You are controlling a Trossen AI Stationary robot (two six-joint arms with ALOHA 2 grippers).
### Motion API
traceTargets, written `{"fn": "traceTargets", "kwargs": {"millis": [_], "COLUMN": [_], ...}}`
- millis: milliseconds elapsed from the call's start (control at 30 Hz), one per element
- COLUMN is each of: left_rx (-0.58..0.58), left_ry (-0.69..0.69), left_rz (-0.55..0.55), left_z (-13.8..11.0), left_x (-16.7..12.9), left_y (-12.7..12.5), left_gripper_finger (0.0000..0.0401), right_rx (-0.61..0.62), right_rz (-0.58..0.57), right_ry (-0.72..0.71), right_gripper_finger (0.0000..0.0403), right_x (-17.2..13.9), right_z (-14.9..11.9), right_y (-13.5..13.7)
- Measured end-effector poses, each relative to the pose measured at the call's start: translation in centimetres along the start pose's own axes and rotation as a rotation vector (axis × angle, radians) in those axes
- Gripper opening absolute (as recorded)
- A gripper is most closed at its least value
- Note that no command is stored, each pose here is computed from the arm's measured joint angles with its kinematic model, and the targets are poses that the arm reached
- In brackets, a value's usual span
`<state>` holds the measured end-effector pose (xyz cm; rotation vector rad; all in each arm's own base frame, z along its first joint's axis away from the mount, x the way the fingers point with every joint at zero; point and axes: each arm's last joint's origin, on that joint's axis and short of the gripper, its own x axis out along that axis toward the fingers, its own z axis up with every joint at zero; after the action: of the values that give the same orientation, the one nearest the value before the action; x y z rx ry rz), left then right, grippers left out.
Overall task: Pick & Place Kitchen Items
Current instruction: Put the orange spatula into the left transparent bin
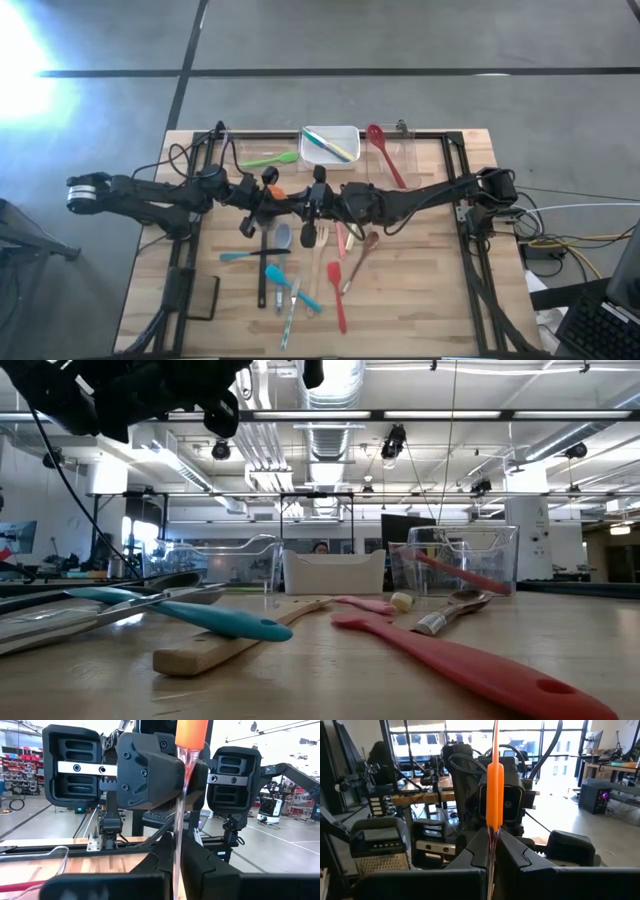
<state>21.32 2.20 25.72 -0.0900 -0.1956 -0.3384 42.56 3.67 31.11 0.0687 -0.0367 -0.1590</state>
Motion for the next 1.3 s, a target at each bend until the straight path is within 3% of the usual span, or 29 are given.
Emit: {"fn": "traceTargets", "kwargs": {"millis": [167, 367, 633, 733, 867, 967, 1067, 1300], "left_rx": [-0.010, -0.019, -0.045, -0.058, -0.090, -0.109, -0.076, 0.150], "left_ry": [0.014, 0.025, 0.075, 0.101, 0.179, 0.318, 0.489, 0.832], "left_rz": [-0.003, -0.013, 0.001, 0.047, 0.149, 0.240, 0.393, 0.839], "left_z": [-0.1, -0.2, -0.7, -1.0, -0.7, 0.7, 2.8, 9.2], "left_x": [0.0, 0.0, -0.1, -0.2, -0.1, 0.3, 0.4, -1.0], "left_y": [0.0, 0.0, 0.1, 0.4, 1.4, 2.6, 3.4, 3.6], "left_gripper_finger": [0.0015, 0.0015, 0.0015, 0.0015, 0.0015, 0.0015, 0.0015, 0.0015], "right_rx": [0.006, 0.030, 0.062, 0.066, 0.030, 0.062, 0.099, 0.125], "right_rz": [0.003, 0.005, -0.045, -0.211, -0.494, -0.626, -0.691, -0.783], "right_ry": [0.014, 0.085, 0.449, 0.582, 0.724, 0.772, 0.779, 0.796], "right_gripper_finger": [0.0016, 0.0061, 0.0120, 0.0123, 0.0111, 0.0100, 0.0091, 0.0076], "right_x": [0.0, -1.3, -5.8, -7.8, -10.7, -12.4, -13.2, -14.8], "right_z": [-0.1, 1.0, 1.6, 0.7, -1.7, -3.6, -5.6, -9.5], "right_y": [0.0, 0.1, 0.2, 0.4, 0.6, 0.6, 0.4, -0.7]}}
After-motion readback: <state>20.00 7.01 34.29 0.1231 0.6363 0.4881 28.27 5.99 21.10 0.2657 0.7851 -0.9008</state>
